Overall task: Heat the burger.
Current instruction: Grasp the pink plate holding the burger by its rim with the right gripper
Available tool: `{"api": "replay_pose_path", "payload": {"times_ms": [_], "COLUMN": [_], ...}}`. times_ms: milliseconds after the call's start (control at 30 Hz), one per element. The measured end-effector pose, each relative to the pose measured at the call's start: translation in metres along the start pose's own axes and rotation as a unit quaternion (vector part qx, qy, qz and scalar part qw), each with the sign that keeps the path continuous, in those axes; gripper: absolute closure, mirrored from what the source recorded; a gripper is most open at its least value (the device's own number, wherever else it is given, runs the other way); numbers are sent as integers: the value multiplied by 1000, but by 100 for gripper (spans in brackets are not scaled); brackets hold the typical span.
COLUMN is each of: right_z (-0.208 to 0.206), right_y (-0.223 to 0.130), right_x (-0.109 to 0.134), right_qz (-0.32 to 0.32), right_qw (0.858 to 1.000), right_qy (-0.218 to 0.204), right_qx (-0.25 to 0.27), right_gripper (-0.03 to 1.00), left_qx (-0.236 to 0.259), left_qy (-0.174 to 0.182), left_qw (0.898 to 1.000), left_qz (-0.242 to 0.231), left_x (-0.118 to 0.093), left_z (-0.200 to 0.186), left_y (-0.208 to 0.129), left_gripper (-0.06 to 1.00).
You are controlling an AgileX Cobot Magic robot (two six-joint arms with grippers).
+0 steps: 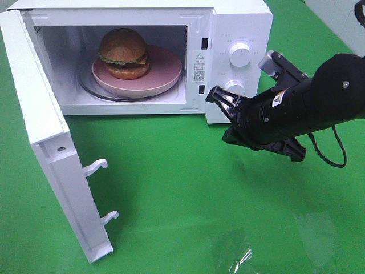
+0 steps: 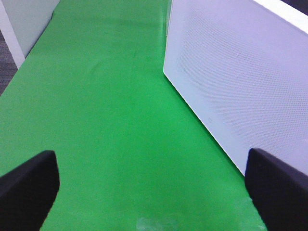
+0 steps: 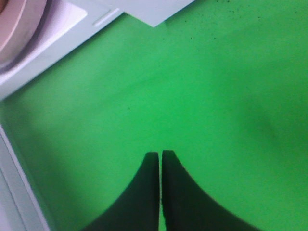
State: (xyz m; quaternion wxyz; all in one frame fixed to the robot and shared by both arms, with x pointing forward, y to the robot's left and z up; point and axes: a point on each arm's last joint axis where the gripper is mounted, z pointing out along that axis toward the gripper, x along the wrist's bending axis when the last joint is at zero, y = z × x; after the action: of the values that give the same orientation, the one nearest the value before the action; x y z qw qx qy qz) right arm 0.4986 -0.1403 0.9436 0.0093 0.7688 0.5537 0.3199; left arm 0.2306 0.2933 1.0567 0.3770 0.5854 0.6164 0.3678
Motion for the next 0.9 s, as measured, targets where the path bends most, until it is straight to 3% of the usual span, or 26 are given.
{"api": "replay_pose_path", "payload": {"times_ms": [200, 433, 500, 600, 633, 667, 733, 833, 900], "right_z": [-12, -16, -20, -21, -23, -23, -24, -25, -25], "right_y": [-5, -15, -17, -17, -17, -17, -18, -18, -16], "right_x": [-2, -9, -9, -9, -8, -8, -11, -12, -15], "right_qz": [-88, -205, -292, -314, -352, -352, -428, -445, -528], "right_qw": [995, 972, 944, 937, 921, 921, 885, 876, 826], "right_qy": [-17, -43, -47, -46, -43, -43, -44, -45, -46], "right_qx": [36, 105, 143, 149, 159, 159, 179, 183, 189], "right_gripper": [94, 94, 94, 94, 93, 93, 92, 92, 90], "left_qx": [0, 0, 0, 0, 0, 0, 0, 0, 0], "left_qy": [0, 0, 0, 0, 0, 0, 0, 0, 0], "left_qw": [1000, 1000, 1000, 1000, 1000, 1000, 1000, 1000, 1000], "left_qz": [0, 0, 0, 0, 0, 0, 0, 0, 0], "left_x": [0, 0, 0, 0, 0, 0, 0, 0, 0], "left_z": [0, 0, 0, 0, 0, 0, 0, 0, 0], "left_y": [0, 0, 0, 0, 0, 0, 0, 0, 0], "left_gripper": [-2, -2, -2, -2, -2, -2, -2, -2, -2]}}
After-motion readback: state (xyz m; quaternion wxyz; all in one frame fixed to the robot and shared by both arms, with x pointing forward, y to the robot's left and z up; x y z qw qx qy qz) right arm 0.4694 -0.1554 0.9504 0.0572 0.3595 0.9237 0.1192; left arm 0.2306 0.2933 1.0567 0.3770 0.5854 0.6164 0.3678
